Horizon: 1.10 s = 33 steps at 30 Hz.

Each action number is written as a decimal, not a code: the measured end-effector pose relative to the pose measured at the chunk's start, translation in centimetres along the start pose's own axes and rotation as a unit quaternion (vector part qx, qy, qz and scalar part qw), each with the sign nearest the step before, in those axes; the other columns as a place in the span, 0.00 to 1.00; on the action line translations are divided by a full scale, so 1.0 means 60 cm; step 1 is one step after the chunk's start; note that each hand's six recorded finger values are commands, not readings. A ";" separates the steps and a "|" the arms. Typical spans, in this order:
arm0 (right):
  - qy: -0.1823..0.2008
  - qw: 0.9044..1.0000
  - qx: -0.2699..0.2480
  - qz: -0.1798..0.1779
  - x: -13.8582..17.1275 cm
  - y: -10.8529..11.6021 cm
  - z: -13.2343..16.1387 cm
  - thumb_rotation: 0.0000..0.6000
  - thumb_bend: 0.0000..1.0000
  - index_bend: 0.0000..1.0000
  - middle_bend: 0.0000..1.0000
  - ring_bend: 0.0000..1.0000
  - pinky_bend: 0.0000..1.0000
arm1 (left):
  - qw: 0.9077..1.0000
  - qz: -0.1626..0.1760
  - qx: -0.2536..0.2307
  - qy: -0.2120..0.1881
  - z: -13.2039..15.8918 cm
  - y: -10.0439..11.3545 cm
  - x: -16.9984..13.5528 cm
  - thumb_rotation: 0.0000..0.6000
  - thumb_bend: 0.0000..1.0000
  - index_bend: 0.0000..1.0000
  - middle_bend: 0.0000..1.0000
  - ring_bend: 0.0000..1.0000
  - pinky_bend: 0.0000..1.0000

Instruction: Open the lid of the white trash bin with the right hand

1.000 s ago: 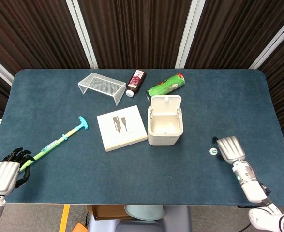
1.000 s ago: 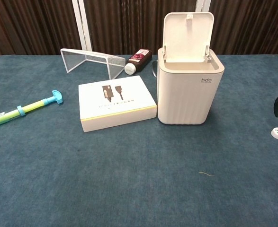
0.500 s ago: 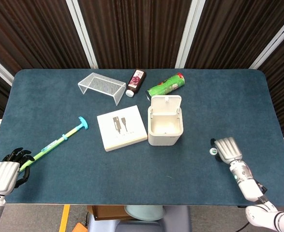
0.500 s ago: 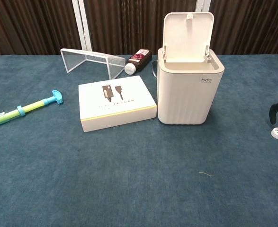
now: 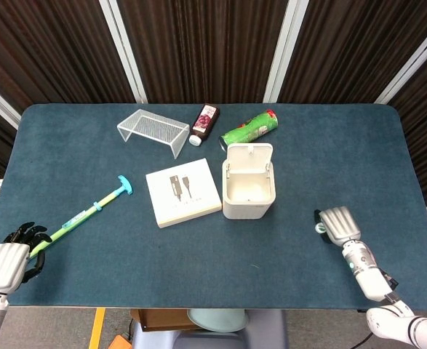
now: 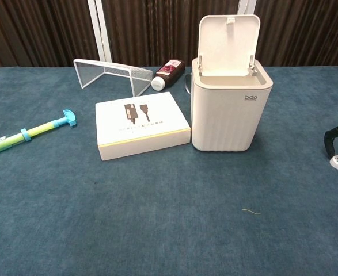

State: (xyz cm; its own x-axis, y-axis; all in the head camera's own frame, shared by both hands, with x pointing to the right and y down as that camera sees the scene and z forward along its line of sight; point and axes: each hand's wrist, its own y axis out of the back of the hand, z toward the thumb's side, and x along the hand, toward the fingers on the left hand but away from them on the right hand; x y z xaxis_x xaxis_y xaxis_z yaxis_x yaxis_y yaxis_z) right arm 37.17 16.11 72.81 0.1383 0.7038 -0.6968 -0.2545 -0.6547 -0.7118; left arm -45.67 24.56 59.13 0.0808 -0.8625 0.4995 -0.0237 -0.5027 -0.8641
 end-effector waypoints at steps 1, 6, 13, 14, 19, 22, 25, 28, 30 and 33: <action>0.000 1.000 0.000 0.000 0.000 0.000 0.000 1.00 0.32 0.61 0.97 0.94 0.87 | 1.000 0.000 0.000 0.000 0.000 0.000 0.000 1.00 0.61 0.41 0.26 0.15 0.33; -0.001 1.000 0.003 0.002 0.001 -0.001 -0.001 1.00 0.34 0.68 0.97 0.94 0.87 | 1.000 0.000 0.000 -0.001 0.000 0.000 0.000 1.00 0.61 0.41 0.26 0.15 0.33; 0.001 1.000 0.003 -0.005 0.006 0.005 -0.001 1.00 0.35 0.76 0.98 0.94 0.87 | 1.000 0.000 0.000 0.000 0.000 0.000 0.000 1.00 0.61 0.41 0.26 0.15 0.33; 0.002 1.000 0.002 -0.010 0.009 0.010 0.000 1.00 0.35 0.77 0.98 0.94 0.87 | 1.000 0.000 -0.001 0.000 0.000 0.000 0.000 1.00 0.61 0.41 0.26 0.15 0.33; 0.015 0.998 -0.010 -0.053 0.032 0.045 0.009 1.00 0.35 0.77 0.98 0.94 0.87 | 1.000 -0.001 -0.001 0.001 -0.001 0.000 0.000 1.00 0.61 0.41 0.26 0.15 0.33; 0.025 0.995 -0.023 -0.095 0.057 0.082 0.015 1.00 0.36 0.77 0.98 0.94 0.87 | 1.000 -0.002 -0.001 0.000 0.001 0.000 -0.001 1.00 0.61 0.41 0.26 0.15 0.33; 0.037 0.989 -0.039 -0.137 0.090 0.124 0.020 1.00 0.36 0.77 0.98 0.94 0.87 | 1.000 -0.002 0.000 -0.002 0.002 0.000 -0.002 1.00 0.61 0.41 0.26 0.15 0.33; 0.052 0.982 -0.056 -0.174 0.126 0.165 0.029 1.00 0.36 0.77 0.98 0.94 0.87 | 1.000 -0.003 0.000 0.000 0.000 -0.001 -0.002 1.00 0.61 0.41 0.26 0.15 0.33; 0.064 0.976 -0.066 -0.198 0.150 0.193 0.037 1.00 0.36 0.77 0.98 0.94 0.87 | 1.000 -0.004 0.000 0.002 -0.001 -0.001 -0.002 1.00 0.61 0.41 0.26 0.15 0.33; 0.075 0.967 -0.077 -0.233 0.176 0.231 0.044 1.00 0.36 0.77 0.98 0.94 0.87 | 1.000 -0.003 0.001 0.002 -0.001 0.000 -0.002 1.00 0.61 0.41 0.26 0.15 0.33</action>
State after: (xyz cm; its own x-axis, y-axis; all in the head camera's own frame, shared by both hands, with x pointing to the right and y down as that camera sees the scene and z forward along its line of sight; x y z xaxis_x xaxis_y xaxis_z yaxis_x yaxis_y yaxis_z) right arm 32.57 15.17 55.83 0.3433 0.8918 -0.2947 0.0118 -0.3178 -0.9481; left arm -45.72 24.65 59.07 0.0766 -0.8597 0.5051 -0.0222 -0.5079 -0.8611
